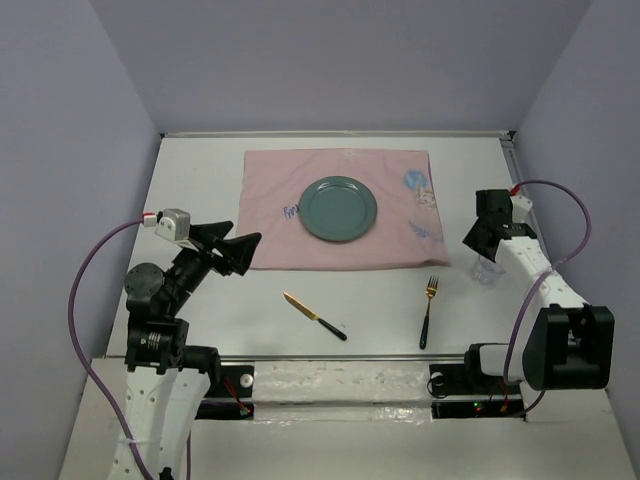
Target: Set the dinner table for one person
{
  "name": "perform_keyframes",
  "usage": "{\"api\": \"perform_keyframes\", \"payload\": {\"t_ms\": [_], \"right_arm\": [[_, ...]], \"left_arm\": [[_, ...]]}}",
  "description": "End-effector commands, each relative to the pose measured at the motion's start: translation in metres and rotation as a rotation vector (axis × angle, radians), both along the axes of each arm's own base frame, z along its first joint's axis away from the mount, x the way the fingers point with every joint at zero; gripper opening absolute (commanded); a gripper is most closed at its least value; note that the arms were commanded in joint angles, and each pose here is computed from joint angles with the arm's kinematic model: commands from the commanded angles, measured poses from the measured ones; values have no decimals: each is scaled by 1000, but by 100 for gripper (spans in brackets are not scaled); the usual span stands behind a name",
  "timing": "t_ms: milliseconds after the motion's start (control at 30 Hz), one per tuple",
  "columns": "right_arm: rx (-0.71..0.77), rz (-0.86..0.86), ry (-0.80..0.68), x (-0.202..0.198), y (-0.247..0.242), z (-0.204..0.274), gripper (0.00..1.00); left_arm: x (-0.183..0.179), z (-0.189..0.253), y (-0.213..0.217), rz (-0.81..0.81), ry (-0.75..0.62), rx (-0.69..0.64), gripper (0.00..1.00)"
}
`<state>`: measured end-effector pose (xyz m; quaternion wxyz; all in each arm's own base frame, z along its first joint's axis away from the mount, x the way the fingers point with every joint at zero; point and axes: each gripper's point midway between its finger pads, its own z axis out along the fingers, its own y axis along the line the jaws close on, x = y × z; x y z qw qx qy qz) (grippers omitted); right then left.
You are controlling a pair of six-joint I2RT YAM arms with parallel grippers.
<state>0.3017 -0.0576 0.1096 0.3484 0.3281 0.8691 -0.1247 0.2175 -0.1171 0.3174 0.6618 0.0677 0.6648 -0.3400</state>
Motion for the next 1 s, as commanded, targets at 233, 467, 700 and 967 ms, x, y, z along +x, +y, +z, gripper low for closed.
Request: {"api": "perform_keyframes", "payload": {"t_ms": [233,467,700,967], "right_arm": [[3,-31,-43,7,-6,-2,17],[22,-19,-22,13,-2,-16,0],[-17,45,-197,23,-3,49,0],[-27,292,-362,64,53,132,0]], "left_arm": [[-9,21,-18,-100,-63,-3,91],[-14,8,-42,-187,-4,35,92],[-15,-5,-50,-209,34,57,92],[-15,-16,-69,-281,87,71,92]]}}
